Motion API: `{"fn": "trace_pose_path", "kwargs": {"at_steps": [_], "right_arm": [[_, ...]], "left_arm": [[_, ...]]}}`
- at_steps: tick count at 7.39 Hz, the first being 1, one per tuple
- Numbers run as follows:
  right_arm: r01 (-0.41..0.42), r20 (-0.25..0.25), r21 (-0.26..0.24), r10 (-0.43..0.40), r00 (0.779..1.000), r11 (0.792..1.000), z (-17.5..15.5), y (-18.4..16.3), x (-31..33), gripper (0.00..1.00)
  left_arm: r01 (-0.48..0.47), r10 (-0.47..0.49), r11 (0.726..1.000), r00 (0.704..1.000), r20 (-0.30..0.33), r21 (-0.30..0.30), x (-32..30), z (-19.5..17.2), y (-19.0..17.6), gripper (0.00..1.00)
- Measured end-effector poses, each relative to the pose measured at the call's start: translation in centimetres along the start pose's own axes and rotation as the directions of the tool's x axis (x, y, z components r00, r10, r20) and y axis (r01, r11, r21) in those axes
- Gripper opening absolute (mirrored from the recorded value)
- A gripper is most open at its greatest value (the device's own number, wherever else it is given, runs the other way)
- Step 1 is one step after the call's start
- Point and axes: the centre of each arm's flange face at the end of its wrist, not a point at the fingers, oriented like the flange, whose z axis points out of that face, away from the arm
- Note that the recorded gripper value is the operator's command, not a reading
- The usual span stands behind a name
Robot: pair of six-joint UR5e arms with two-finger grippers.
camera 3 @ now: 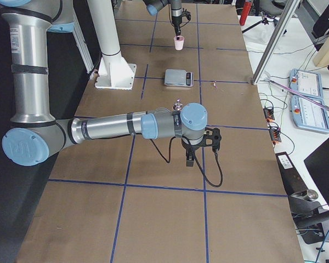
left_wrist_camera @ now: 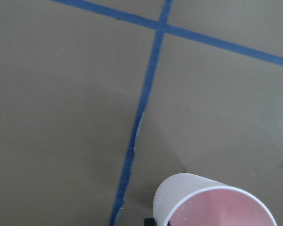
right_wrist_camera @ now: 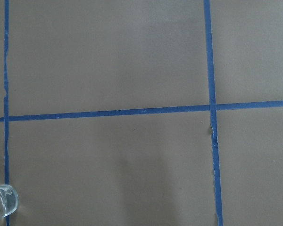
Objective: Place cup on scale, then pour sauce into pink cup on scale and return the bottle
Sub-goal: 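Lift the pink cup with the left gripper and carry it onto the scale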
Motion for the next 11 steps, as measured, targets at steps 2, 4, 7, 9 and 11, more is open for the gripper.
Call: {"fn": "trace_pose_path", "kwargs": {"at_steps": [2, 4, 7, 9, 11], "right_arm": [[0.000, 0.001, 0.000, 0.000, 1.000, 1.000, 0.0, 0.0, 0.0, 1.00], [0.000, 0.007, -0.001, 0.000, 1.000, 1.000, 0.0, 0.0, -0.1, 1.00], [-0.001, 0.011, -0.002, 0.001, 1.000, 1.000, 0.0, 0.0, -0.1, 1.00], [0.000, 0.013, -0.002, 0.000, 1.000, 1.000, 0.0, 0.0, -0.1, 1.00], [0.001, 0.014, -0.002, -0.001, 1.000, 1.000, 0.0, 0.1, -0.2, 1.00]], "left_arm": [[0.062, -0.062, 0.998, 0.998, -0.020, -0.013, 7.4, -3.0, 0.8, 0.00], [0.148, -0.151, 0.988, 0.987, -0.055, -0.049, 15.2, -3.1, 2.2, 0.00], [0.274, -0.279, 0.955, 0.960, -0.033, -0.113, 23.7, -0.8, 5.8, 0.00], [0.291, -0.295, 0.947, 0.955, -0.010, -0.137, 26.0, 0.8, 8.0, 0.00], [0.298, -0.300, 0.944, 0.954, 0.003, -0.140, 26.8, 1.6, 8.3, 0.00]]}}
